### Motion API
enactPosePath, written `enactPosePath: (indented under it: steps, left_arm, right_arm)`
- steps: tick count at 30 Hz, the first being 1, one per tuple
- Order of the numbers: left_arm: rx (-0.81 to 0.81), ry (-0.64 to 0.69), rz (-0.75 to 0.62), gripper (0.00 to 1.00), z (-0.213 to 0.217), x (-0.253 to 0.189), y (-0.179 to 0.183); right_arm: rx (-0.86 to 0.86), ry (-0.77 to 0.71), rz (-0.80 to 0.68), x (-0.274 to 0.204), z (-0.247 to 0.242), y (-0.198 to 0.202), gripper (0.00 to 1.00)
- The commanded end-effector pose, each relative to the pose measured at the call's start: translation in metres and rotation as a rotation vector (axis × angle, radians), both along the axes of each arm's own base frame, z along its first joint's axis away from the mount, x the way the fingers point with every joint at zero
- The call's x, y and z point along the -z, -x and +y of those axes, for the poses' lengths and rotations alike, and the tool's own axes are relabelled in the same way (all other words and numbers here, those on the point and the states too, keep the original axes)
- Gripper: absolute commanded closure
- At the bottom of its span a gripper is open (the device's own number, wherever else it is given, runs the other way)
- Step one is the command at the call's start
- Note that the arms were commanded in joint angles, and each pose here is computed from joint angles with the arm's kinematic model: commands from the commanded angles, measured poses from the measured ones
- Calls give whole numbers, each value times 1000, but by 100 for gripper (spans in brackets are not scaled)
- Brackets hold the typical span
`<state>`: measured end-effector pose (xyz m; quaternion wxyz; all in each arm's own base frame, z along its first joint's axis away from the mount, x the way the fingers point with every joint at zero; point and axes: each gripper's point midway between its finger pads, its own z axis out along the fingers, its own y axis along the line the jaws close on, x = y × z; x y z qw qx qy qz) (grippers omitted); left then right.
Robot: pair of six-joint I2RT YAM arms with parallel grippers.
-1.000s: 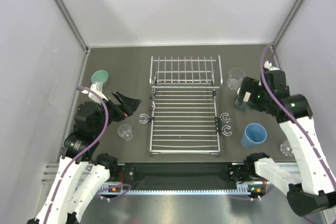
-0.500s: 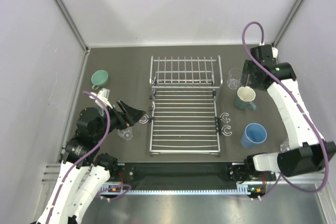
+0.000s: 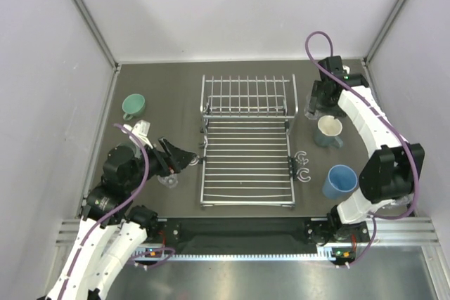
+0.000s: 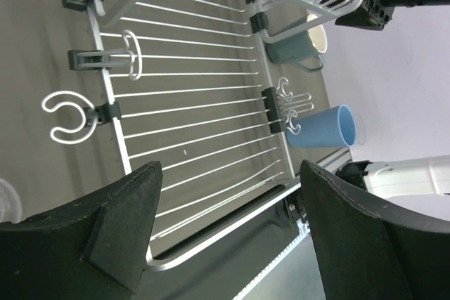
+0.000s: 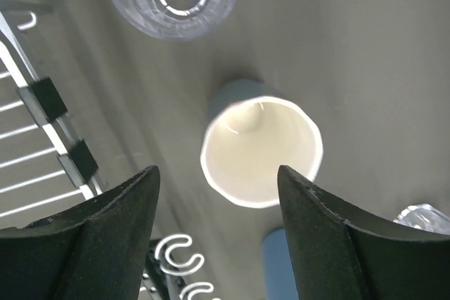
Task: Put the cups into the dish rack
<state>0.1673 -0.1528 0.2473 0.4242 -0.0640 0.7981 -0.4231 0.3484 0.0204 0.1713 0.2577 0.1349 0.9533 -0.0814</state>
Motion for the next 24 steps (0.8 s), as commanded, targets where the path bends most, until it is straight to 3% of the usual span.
enactPosePath:
  steps: [1, 4, 13, 24]
  left_arm:
    - [-18, -37, -57, 16, 7, -13, -1]
    - [-24, -54, -65, 16, 9, -14, -1]
    - [-15, -57, -49, 17, 6, -9, -2]
    - [-24, -46, -8, 19, 7, -2, 1]
  right_arm:
    - [30, -49, -65, 1, 5, -20, 32]
    - [40, -59, -21, 25, 7, -17, 41]
    - [74, -61, 27, 60, 6, -6, 54]
    - [91, -43, -9, 63, -1, -12, 81]
